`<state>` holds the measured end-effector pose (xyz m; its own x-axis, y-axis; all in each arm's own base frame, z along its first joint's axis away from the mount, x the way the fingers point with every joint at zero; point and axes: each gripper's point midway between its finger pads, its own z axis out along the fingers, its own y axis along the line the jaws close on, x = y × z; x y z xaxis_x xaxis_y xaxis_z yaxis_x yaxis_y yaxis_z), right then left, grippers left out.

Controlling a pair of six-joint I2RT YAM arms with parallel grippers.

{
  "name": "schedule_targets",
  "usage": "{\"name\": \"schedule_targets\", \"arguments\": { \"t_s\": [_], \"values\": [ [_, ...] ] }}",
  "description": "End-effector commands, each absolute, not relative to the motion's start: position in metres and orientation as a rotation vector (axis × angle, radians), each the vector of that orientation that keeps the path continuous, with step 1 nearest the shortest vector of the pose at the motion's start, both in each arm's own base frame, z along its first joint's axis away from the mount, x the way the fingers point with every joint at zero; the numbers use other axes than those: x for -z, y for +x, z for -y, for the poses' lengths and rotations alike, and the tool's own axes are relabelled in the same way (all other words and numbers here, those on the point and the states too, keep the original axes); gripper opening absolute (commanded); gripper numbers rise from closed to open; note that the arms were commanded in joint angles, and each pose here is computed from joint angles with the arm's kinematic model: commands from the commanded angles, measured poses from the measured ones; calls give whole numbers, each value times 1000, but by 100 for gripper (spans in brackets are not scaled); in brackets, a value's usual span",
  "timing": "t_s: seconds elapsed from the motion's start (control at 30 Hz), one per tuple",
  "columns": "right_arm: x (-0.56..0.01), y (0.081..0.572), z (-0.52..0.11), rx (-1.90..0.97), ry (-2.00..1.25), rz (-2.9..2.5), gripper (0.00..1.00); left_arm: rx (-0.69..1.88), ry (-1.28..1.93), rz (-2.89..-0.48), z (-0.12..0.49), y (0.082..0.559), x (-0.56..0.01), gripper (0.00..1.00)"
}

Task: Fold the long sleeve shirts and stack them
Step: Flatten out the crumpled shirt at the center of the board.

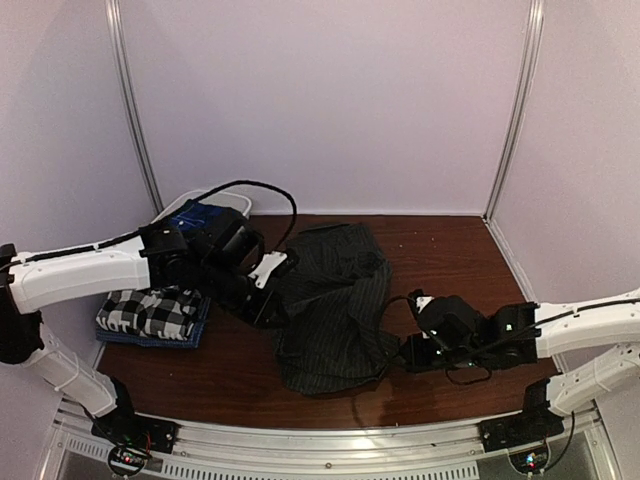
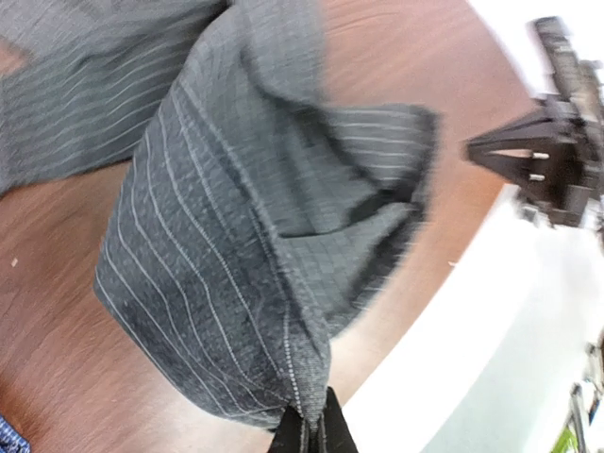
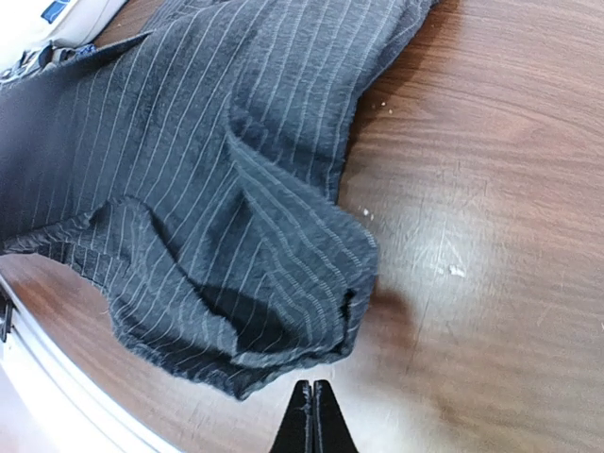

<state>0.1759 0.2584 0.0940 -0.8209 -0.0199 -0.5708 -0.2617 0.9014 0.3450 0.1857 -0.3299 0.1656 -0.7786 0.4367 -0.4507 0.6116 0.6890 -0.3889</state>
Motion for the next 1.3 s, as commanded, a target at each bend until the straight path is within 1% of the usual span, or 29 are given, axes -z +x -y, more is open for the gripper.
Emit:
{"name": "schedule_targets", "arguments": {
  "t_s": [0.0, 0.2, 0.3, 0.37, 0.47, 0.57, 0.6, 0.7, 0.73, 0.77, 0.8, 0.87, 0.93, 1.0, 1.1, 1.27],
  "values": [
    [-121, 165, -247, -493, -157, -2478, 0, 1005, 1017, -2451, 343, 156, -215, 0],
    [-159, 145, -240, -487, -191, -2478, 0, 1179, 1175, -2334, 344, 128, -261, 0],
    [-165, 133, -236, -465, -226, -2507, 0, 1215, 1243, -2345, 341, 116, -263, 0],
    [-163, 128, -234, -448, -239, -2524, 1, 1264, 1287, -2373, 339, 106, -254, 0],
    [-155, 128, -237, -453, -245, -2521, 10, 1254, 1303, -2468, 332, 99, -223, 0],
    [-156, 134, -244, -483, -231, -2488, 28, 1245, 1315, -2587, 322, 89, -183, 0],
    [-157, 136, -245, -483, -227, -2481, 32, 1230, 1314, -2616, 320, 88, -172, 0],
    [-153, 139, -244, -482, -208, -2474, 44, 1200, 1306, -2662, 317, 87, -157, 11],
    [-151, 140, -244, -487, -202, -2472, 49, 1184, 1298, -2665, 318, 90, -156, 18],
    [-148, 141, -244, -492, -195, -2472, 56, 1174, 1293, -2653, 321, 94, -159, 31],
    [-146, 143, -242, -497, -184, -2472, 61, 1163, 1287, -2638, 323, 98, -163, 38],
    [-141, 146, -241, -517, -165, -2473, 68, 1117, 1255, -2607, 329, 110, -171, 50],
    [-136, 149, -236, -519, -142, -2471, 73, 1067, 1209, -2595, 332, 122, -177, 57],
    [-133, 152, -233, -538, -118, -2465, 79, 1036, 1149, -2597, 332, 134, -180, 61],
    [-126, 156, -230, -567, -94, -2459, 85, 1026, 1049, -2599, 329, 153, -185, 63],
    [-103, 154, -231, -586, -98, -2478, 87, 1019, 903, -2566, 327, 191, -196, 63]
  ]
}}
